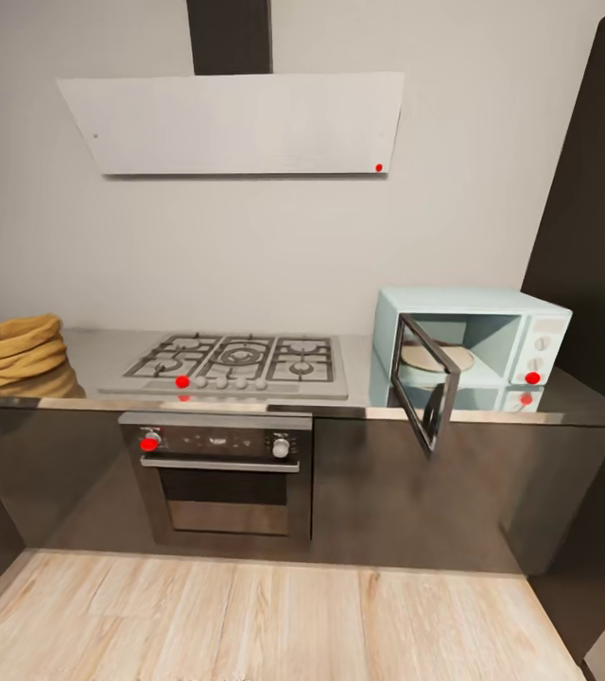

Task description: In the kitchen, take the popcorn bag from the countertop, put it into the microwave, and heat it until the popcorn is cooked so the cooked popcorn ends up inside the bag.

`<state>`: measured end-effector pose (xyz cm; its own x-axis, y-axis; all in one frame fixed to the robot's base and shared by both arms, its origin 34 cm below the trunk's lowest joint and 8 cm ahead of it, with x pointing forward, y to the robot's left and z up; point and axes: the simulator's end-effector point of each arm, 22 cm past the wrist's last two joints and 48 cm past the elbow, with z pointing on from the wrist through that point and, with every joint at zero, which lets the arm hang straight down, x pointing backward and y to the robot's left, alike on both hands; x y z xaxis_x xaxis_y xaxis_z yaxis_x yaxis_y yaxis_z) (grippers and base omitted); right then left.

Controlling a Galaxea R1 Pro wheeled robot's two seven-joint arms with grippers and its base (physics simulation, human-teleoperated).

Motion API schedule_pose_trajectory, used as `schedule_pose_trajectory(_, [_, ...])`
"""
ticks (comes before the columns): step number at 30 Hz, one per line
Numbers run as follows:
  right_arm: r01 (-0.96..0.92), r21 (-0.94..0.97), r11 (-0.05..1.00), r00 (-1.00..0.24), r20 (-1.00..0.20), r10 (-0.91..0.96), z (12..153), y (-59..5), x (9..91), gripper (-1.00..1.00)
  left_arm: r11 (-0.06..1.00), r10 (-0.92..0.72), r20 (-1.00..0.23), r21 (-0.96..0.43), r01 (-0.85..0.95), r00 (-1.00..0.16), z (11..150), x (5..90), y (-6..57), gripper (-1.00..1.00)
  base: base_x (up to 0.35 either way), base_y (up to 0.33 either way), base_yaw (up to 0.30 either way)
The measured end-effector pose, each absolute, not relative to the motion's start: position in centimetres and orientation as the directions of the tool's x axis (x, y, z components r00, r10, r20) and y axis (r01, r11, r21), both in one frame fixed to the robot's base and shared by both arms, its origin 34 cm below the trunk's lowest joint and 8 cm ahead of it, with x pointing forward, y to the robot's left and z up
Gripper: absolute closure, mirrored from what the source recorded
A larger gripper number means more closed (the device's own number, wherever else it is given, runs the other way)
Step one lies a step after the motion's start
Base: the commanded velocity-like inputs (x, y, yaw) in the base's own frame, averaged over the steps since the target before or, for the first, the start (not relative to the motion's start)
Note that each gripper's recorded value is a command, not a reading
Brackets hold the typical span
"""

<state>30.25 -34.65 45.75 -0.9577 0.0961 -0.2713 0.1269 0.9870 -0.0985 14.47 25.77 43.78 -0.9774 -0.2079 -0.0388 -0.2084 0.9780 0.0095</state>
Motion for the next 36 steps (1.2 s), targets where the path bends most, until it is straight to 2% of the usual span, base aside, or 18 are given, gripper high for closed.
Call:
schedule_pose_trajectory(16, [0.120, -0.086, 0.989, -0.958, -0.270, 0.093, 45.7, -33.5, 30.1, -1.00, 0.977, -0.212, -0.045, 0.004, -0.212, -0.976, 43.8, 14.7, 25.4, -1.00, 0.000, 0.030, 0.272])
schedule_pose_trajectory(28, [0.120, -0.084, 0.989, -0.957, -0.275, 0.093, 45.8, -33.5, 30.3, -1.00, 0.977, -0.211, -0.052, 0.004, -0.211, -0.976, 43.8, 15.0, 25.6, -1.00, 0.000, 0.239, 0.271])
schedule_pose_trajectory(36, [0.125, -0.092, 0.988, -0.956, -0.278, 0.095, 45.9, -34.1, 30.4, -1.00, 0.978, -0.209, -0.053, 0.004, -0.209, -0.977, 43.8, 15.0, 25.6, -1.00, 0.000, 0.325, 0.045])
